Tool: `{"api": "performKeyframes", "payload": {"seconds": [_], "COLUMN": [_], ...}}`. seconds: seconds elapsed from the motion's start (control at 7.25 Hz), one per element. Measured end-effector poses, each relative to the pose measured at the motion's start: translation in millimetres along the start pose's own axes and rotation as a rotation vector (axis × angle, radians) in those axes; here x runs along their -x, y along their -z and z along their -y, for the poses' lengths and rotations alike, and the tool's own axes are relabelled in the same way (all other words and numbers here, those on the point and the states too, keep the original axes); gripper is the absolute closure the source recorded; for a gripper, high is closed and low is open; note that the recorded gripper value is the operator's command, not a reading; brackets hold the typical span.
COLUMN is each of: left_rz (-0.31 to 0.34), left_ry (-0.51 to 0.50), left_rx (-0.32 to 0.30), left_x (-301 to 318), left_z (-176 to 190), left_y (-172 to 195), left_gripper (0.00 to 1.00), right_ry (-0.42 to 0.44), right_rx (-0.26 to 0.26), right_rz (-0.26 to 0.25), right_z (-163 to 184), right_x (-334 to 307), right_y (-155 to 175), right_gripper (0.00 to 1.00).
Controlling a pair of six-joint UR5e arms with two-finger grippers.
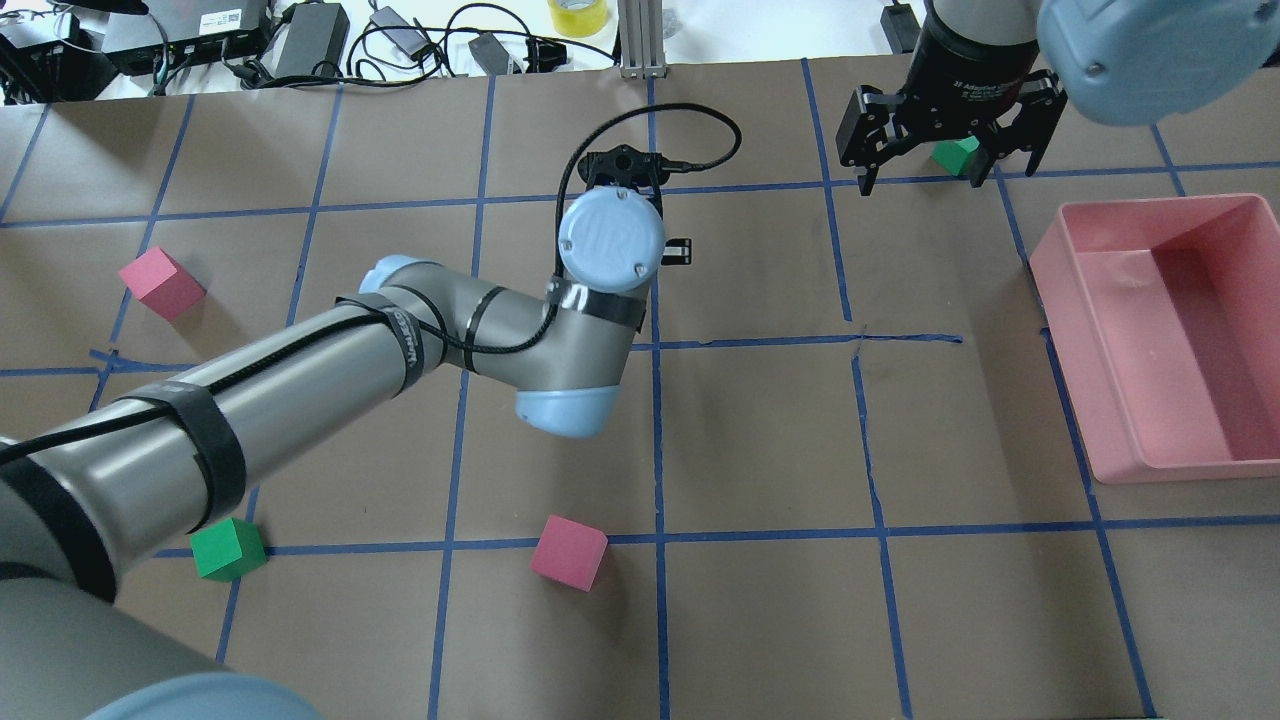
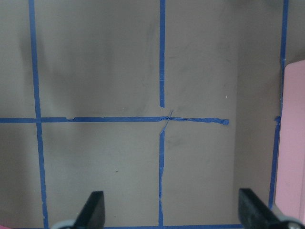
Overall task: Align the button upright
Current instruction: 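Rotate the held button cap-up with the left gripper above the table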
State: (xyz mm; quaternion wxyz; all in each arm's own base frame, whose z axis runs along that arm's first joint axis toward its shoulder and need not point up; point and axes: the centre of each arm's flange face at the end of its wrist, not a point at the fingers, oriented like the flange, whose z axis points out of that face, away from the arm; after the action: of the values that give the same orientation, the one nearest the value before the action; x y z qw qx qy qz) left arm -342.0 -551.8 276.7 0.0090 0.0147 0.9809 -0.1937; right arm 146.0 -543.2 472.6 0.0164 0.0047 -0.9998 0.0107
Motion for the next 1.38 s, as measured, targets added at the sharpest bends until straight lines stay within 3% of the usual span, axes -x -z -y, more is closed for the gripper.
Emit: {"api": "performKeyframes", "payload": {"seconds": [0.28, 0.55, 0.83, 1.1, 1.38], "left_rz": [-0.085, -0.175, -0.19, -0.216, -0.284], "left_ry": [0.152, 0.432, 0.592, 0.633, 0.62], "left_rx": [0.281, 0.505, 0.744, 0.867, 0.933], "left_x": [14, 4, 7, 13, 37], "left_z": [20, 12, 7, 23, 37], "left_y": [22, 14, -13, -38, -65], "left_gripper": [1.0, 1.0, 1.0, 1.0, 1.0], "right_ry": [0.0, -0.001, -0.003, -0.003, 0.0], "right_rx": [0.0, 0.0, 0.008, 0.016, 0.022], "right_rz": [-0.003, -0.004, -0.003, -0.005, -0.007], "right_z": [0, 1, 0, 0, 1], "right_x": [0, -1, -1, -1, -1], "right_y": [0, -1, -5, -9, -13], "right_gripper": [0.0, 0.0, 0.0, 0.0, 0.0]}}
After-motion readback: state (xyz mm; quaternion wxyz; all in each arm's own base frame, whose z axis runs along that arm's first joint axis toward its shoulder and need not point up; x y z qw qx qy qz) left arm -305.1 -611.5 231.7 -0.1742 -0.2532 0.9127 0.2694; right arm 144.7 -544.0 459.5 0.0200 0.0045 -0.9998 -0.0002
